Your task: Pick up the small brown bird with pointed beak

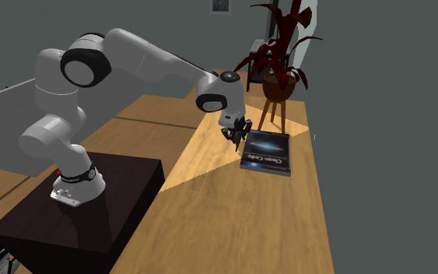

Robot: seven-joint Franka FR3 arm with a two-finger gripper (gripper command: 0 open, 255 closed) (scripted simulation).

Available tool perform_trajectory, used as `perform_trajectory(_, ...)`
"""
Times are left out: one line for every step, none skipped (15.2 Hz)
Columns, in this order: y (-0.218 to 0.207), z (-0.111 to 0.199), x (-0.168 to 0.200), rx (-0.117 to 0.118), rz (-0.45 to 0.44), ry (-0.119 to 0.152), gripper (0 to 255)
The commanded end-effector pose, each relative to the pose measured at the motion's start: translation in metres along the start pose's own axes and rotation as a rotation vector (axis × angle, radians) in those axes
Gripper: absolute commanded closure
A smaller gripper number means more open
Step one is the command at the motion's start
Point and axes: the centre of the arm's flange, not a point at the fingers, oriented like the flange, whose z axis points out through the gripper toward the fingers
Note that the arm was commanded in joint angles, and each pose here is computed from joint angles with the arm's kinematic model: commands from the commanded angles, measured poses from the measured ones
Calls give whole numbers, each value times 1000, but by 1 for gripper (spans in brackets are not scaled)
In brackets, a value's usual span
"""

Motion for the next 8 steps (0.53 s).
perform_trajectory(-2, -11, -1, 0, 0, 0, 255)
perform_trajectory(-4, -16, -2, 0, 0, 0, 255)
perform_trajectory(-5, -21, -3, 0, 0, 0, 255)
perform_trajectory(-6, -26, -4, 0, 0, 0, 255)
perform_trajectory(-7, -31, -5, 0, 0, 0, 255)
perform_trajectory(-8, -36, -6, 0, 0, 0, 255)
perform_trajectory(-9, -41, -7, 0, 0, 0, 255)
perform_trajectory(-11, -46, -8, 0, 0, 0, 255)
